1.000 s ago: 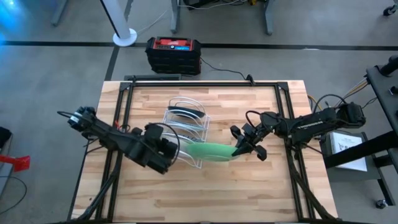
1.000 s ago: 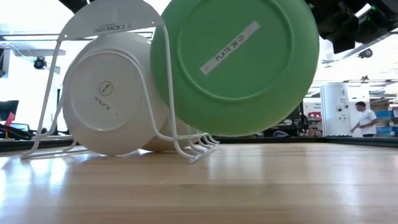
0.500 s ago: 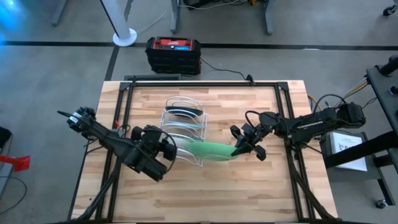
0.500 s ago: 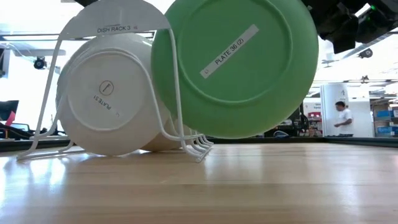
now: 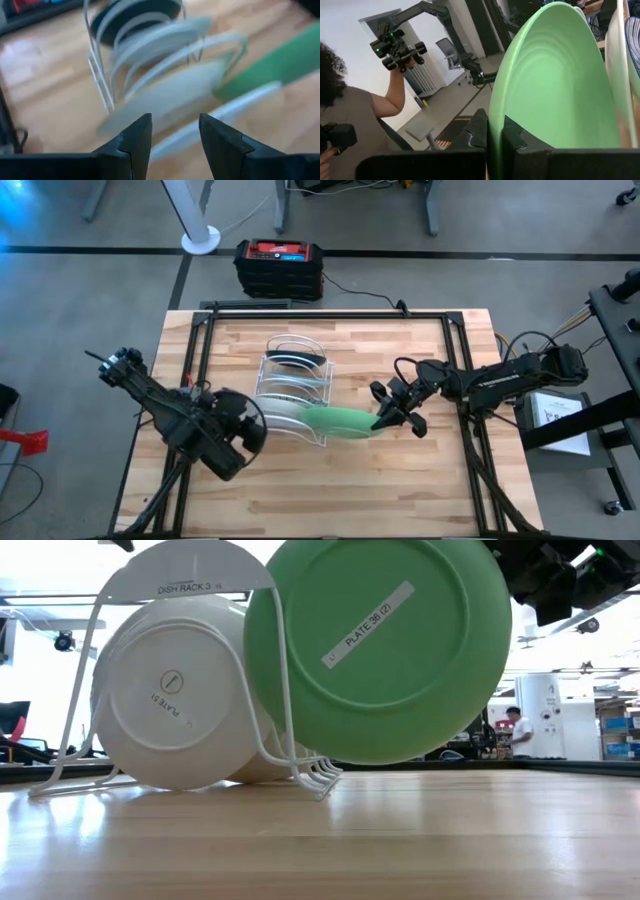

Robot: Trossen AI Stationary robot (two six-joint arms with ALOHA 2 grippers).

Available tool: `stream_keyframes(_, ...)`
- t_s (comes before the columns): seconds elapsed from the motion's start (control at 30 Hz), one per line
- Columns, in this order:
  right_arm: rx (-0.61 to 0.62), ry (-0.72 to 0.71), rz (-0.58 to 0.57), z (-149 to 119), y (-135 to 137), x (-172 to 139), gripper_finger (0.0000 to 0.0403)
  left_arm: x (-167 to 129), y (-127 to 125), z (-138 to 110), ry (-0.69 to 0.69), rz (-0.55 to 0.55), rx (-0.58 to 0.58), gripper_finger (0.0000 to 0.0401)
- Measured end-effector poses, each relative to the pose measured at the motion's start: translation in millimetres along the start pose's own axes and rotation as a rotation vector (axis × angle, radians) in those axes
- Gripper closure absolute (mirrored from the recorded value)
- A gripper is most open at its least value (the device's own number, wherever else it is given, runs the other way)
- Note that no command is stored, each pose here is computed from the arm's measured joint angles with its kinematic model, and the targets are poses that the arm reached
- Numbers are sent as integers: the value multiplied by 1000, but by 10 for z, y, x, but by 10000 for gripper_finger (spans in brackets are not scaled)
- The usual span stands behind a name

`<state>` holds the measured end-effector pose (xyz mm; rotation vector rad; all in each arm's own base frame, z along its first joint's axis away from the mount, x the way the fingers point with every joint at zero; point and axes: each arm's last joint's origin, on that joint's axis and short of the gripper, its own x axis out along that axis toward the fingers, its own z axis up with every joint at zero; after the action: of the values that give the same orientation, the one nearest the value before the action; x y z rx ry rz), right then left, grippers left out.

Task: Sort dishes
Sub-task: Put the green plate in the dish rack

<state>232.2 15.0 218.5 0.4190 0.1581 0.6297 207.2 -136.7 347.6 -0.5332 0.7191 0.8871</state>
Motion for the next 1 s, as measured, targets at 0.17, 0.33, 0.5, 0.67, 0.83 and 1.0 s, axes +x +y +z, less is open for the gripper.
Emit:
stream_keyframes(0.17,29,-10,1,49,7,16,403,16,32,-76,162,31,-9,248)
stream_keyframes(0.33,40,-11,2,123,16,45,403,122,79,-211,266,108,-36,248)
stream_keyframes(0.5,38,16,-9,175,14,75,403,259,146,-365,317,202,-61,248)
stream_keyframes(0.67,39,39,-18,205,13,94,403,345,197,-442,306,252,-75,248)
stream_keyframes(0.83,31,48,-22,202,10,95,403,462,260,-522,247,302,-91,248)
stream_keyframes(1.0,35,47,-23,203,10,95,403,561,256,-611,239,309,-118,248)
